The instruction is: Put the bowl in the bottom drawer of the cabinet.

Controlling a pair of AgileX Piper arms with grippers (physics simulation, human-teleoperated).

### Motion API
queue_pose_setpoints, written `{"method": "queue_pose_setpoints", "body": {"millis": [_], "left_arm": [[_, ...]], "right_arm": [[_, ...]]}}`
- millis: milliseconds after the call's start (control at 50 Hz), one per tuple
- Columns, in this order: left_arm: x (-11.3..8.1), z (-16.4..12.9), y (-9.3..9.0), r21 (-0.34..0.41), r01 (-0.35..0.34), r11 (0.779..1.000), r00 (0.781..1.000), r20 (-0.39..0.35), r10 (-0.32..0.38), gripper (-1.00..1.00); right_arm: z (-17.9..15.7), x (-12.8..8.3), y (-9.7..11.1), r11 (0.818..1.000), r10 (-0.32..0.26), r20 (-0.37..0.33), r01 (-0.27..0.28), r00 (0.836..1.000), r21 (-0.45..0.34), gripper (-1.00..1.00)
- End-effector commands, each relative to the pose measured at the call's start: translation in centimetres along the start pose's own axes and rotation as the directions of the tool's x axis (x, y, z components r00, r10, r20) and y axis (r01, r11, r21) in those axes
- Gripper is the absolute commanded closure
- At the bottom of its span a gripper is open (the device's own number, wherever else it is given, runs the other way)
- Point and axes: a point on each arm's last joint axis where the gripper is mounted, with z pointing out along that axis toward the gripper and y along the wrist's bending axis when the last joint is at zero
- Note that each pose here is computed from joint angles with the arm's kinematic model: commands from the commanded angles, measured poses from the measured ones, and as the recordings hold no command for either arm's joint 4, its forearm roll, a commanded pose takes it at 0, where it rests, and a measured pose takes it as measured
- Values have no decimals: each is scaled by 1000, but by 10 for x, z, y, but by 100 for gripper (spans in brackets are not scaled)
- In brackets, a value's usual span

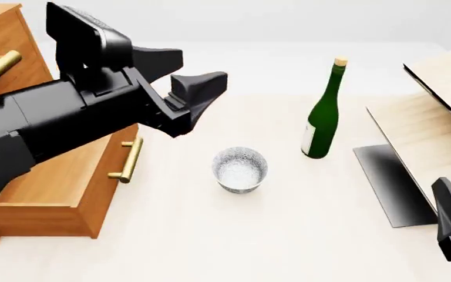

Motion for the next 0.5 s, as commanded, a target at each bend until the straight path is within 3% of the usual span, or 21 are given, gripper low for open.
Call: {"method": "queue_pose_setpoints", "body": {"millis": [20, 40, 180, 260, 300, 500], "left_arm": [[-21, 26, -11, 39, 37, 999, 998, -53, -34, -100], [-22, 27, -13, 46, 80, 996, 996, -54, -78, -100], [-14, 46, -11, 21, 125, 992, 983, -137, -121, -100], [-5, 63, -4, -10, 111, 994, 970, -216, -110, -100], [3, 68, -1, -33, 157, 987, 958, -236, -161, -100], [12, 94, 2, -56, 147, 987, 926, -343, -158, -100]], "right_arm": [[0, 0, 0, 1000, 0, 0, 0, 1000, 0, -100], [0, 0, 0, 1000, 0, 0, 0, 1000, 0, -100], [0, 0, 0, 1000, 0, 0, 0, 1000, 0, -100], [0, 0, 0, 1000, 0, 0, 0, 1000, 0, -100], [0, 0, 0, 1000, 0, 0, 0, 1000, 0, -100], [0, 0, 0, 1000, 0, 0, 0, 1000, 0, -100]]}}
